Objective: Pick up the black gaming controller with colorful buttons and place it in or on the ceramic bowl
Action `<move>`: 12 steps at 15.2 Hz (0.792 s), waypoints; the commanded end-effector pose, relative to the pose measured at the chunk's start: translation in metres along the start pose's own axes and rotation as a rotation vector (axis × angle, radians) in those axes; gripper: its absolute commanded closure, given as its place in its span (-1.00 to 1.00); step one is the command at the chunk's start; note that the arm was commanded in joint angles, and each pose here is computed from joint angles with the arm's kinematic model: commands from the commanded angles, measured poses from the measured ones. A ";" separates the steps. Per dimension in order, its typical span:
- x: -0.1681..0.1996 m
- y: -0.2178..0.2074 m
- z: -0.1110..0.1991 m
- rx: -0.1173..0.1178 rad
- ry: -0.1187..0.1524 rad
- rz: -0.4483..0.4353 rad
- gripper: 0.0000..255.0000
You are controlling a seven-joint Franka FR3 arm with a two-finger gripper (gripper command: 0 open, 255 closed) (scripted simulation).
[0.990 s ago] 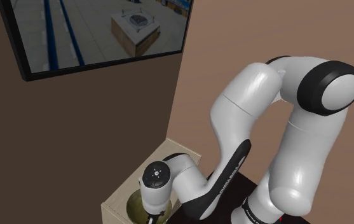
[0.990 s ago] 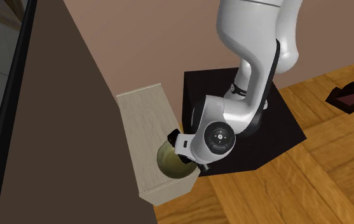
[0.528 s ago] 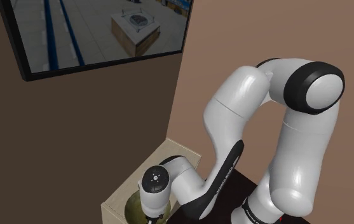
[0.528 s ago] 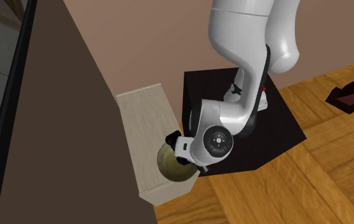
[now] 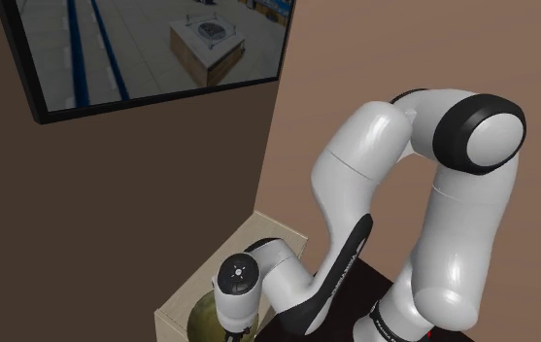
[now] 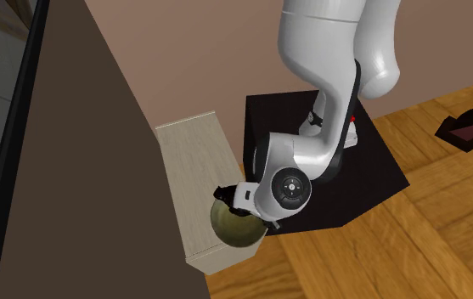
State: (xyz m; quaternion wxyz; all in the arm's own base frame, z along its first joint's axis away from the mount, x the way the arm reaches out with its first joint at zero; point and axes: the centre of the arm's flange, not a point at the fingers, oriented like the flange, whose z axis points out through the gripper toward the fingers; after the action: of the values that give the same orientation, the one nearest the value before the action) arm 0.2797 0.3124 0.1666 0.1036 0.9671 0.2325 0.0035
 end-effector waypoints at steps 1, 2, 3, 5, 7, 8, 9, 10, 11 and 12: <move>0.000 0.000 0.000 0.000 0.000 0.000 -1.00; 0.000 0.000 -0.013 0.000 0.000 0.000 -1.00; 0.000 0.000 -0.026 0.000 0.000 0.000 -1.00; 0.000 0.000 -0.050 0.000 0.000 0.000 -1.00; 0.000 0.000 -0.050 0.000 0.000 0.000 -1.00; 0.000 0.000 -0.050 0.000 0.000 0.000 -1.00; 0.000 0.000 -0.050 0.000 0.000 0.000 -1.00; 0.000 0.000 -0.050 0.000 0.000 0.000 -1.00; 0.000 0.000 -0.050 0.000 0.000 0.000 -1.00; 0.000 0.000 -0.050 0.000 0.000 0.000 -1.00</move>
State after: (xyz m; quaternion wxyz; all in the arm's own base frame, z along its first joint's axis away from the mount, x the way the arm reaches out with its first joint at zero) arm 0.2772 0.3227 0.2153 0.1036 0.9670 0.2326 0.0034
